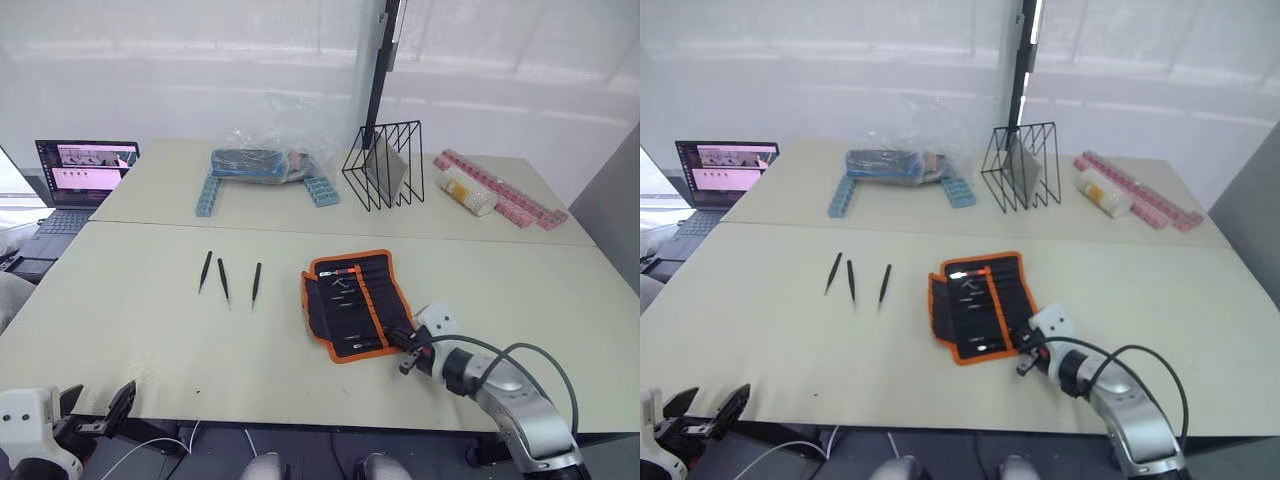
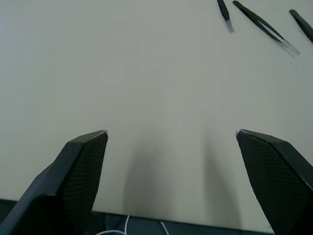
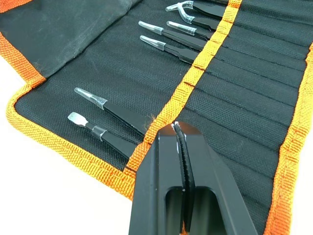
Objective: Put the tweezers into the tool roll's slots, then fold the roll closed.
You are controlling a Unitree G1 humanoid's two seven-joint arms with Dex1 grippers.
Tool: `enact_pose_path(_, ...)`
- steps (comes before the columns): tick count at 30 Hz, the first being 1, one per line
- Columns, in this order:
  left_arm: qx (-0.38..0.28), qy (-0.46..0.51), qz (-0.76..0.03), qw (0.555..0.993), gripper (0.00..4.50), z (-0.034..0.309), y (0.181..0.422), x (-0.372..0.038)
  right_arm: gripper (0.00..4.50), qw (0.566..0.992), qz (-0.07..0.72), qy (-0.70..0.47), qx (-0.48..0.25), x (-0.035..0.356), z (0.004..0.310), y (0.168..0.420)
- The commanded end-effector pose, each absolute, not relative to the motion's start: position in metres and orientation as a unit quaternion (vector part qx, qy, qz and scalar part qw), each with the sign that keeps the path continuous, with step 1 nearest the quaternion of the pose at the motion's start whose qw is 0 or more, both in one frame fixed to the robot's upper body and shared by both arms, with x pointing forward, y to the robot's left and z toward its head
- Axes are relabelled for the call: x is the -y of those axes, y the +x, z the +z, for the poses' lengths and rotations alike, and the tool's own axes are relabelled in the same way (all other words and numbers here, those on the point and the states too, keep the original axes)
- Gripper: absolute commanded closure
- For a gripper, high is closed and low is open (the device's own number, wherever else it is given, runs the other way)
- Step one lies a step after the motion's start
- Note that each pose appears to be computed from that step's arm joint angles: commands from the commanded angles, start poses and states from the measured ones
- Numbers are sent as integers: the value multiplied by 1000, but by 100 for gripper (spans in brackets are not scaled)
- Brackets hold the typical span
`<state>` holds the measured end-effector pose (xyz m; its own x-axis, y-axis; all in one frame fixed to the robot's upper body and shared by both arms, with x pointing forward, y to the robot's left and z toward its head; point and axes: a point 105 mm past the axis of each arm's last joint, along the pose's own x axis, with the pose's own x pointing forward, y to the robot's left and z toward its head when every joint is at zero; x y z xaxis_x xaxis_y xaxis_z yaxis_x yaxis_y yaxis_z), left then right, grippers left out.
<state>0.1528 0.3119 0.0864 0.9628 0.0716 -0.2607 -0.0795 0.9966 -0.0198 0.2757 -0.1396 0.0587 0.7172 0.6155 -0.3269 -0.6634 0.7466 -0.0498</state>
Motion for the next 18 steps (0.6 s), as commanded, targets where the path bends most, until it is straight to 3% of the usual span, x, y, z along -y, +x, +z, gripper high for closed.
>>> enact_pose_path(1, -111, -9, 32, 993, 4, 93, 161, -306, 450, 921, 336, -76, -184, 149, 40, 269)
enact_pose_path(8, -112, -10, 28, 993, 4, 89, 181, -303, 450, 923, 332, -71, -183, 147, 38, 267)
enact_pose_path(18, -134, -5, 24, 991, 4, 79, 247, -302, 450, 926, 325, -66, -181, 141, 36, 264)
